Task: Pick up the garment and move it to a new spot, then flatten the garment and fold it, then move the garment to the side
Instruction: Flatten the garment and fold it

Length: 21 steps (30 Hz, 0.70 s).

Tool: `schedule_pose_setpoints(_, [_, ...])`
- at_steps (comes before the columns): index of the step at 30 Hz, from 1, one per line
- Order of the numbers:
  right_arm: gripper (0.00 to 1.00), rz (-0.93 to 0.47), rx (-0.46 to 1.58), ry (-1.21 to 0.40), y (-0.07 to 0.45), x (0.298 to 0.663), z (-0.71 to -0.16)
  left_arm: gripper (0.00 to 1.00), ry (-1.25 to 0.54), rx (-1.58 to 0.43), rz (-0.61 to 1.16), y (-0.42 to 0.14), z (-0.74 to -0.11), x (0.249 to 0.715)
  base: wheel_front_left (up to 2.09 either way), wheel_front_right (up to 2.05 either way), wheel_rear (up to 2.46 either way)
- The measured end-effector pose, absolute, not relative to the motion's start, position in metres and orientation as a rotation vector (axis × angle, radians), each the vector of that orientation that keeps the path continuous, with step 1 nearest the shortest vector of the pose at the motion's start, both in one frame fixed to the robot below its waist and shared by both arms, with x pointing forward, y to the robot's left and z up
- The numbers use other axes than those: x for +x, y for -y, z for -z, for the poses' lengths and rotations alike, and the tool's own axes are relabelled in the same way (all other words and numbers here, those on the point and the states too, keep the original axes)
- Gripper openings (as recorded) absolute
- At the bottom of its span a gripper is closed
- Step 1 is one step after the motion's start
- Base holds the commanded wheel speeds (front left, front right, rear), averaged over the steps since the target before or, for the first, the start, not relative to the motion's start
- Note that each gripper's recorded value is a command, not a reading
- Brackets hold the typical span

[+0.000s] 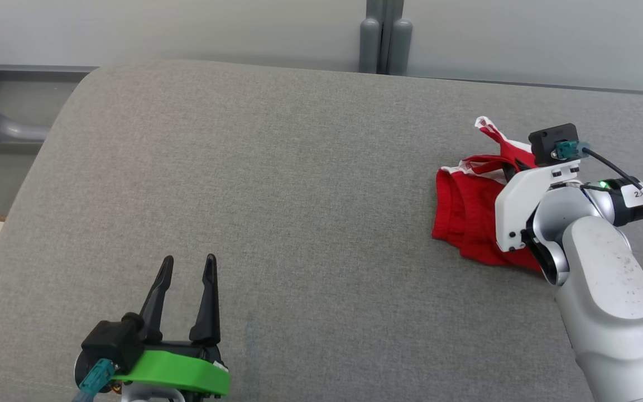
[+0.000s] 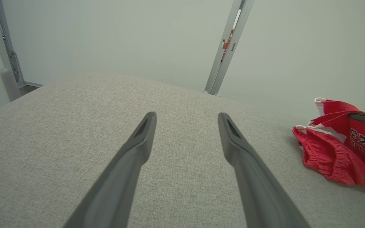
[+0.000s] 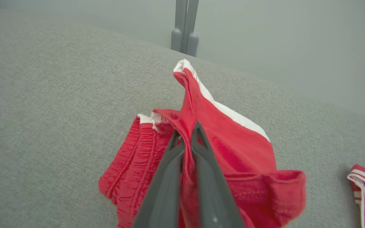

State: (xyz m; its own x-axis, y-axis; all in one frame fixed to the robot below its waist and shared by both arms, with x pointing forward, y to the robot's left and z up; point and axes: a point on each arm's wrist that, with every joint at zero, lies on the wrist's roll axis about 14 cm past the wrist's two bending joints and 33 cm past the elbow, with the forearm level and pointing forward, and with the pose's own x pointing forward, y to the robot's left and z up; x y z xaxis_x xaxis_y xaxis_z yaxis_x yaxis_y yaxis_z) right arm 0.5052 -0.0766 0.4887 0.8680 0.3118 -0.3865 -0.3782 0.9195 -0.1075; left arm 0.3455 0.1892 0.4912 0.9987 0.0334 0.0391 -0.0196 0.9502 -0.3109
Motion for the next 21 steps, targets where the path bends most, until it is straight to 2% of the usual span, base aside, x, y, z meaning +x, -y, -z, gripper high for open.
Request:
schedule_pose_setpoints(12, [0.00, -0.455, -0.158, -0.444, 0.029, 0.506, -0.457, 1.00, 0.017, -0.313, -0.076, -0.202, -0.482, 0.341, 0.00, 0.00, 0.00])
schedule_pose_setpoints(13, [0.33, -0.469, -0.163, -0.454, 0.024, 0.504, -0.453, 1.00, 0.018, -0.314, -0.077, -0.202, -0.482, 0.342, 0.00, 0.00, 0.00])
schedule_pose_setpoints(14, [1.00, -0.481, -0.155, -0.455, 0.019, 0.503, -0.452, 1.00, 0.019, -0.313, -0.078, -0.203, -0.482, 0.342, 0.00, 0.00, 0.00])
schedule_pose_setpoints(17, [1.00, -0.517, -0.079, -0.411, 0.004, 0.504, -0.465, 1.00, 0.019, -0.314, -0.082, -0.203, -0.482, 0.342, 0.00, 0.00, 0.00])
schedule_pose_setpoints(21, [1.00, -0.557, 0.026, -0.266, -0.013, 0.510, -0.511, 1.00, 0.025, -0.314, -0.082, -0.204, -0.484, 0.343, 0.00, 0.00, 0.00])
